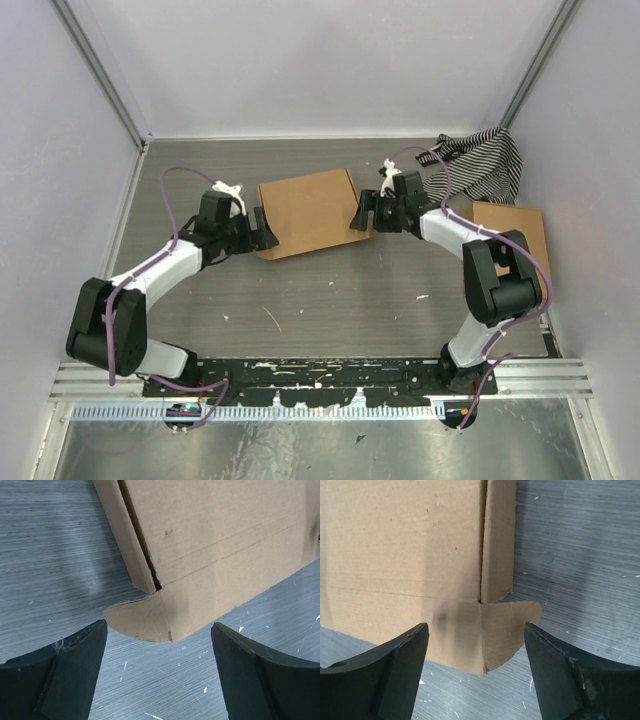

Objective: Fold the paper box

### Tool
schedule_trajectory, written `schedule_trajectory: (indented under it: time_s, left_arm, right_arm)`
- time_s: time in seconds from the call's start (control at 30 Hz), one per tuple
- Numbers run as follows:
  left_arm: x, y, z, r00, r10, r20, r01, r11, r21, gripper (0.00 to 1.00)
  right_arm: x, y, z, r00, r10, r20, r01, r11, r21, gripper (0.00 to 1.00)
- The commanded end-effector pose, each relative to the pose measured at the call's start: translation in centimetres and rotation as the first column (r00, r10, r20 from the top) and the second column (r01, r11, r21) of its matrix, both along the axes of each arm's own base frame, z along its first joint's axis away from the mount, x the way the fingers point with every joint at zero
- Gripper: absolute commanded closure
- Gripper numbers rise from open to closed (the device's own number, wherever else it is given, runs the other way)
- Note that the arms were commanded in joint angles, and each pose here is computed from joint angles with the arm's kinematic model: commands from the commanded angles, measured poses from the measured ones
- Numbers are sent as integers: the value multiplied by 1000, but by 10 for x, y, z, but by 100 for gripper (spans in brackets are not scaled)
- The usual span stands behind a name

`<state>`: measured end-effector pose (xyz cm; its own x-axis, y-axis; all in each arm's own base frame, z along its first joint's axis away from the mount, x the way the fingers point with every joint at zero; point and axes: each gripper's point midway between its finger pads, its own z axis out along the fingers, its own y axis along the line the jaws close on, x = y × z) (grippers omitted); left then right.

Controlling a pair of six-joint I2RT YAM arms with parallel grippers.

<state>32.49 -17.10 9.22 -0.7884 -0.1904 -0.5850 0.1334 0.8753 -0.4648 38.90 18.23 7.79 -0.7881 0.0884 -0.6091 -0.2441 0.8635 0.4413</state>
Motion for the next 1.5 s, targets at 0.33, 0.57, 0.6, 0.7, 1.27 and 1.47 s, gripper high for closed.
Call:
schedule_trajectory:
  time_s: [0.33,0.57,0.6,0.7,1.27,1.47]
  left_arm:
    - [-2,-21,-16,996,-84,-43,86,995,44,12]
    - [-3,-22,-14,993,-111,-41,113,992,62,24]
    - [-4,-22,-13,993,-114,-44,117,991,66,26]
    - [-6,-20,-7,991,-120,-56,124,989,76,29]
    - [0,21,-5,998,6,-67,14,957,289,20]
    - [17,21,-15,999,21,-35,-9,952,305,17]
  right_arm:
    - [-20,29,6,992,122,22,-123,992,13,24]
    - [-28,37,15,987,158,20,-159,987,38,30]
    - [-29,37,16,987,158,17,-158,987,39,31]
    - [-32,37,21,987,158,1,-158,986,44,35]
    - [-23,22,27,996,74,-39,-76,996,-38,29]
    - [-18,24,13,996,69,-51,-71,997,-35,28]
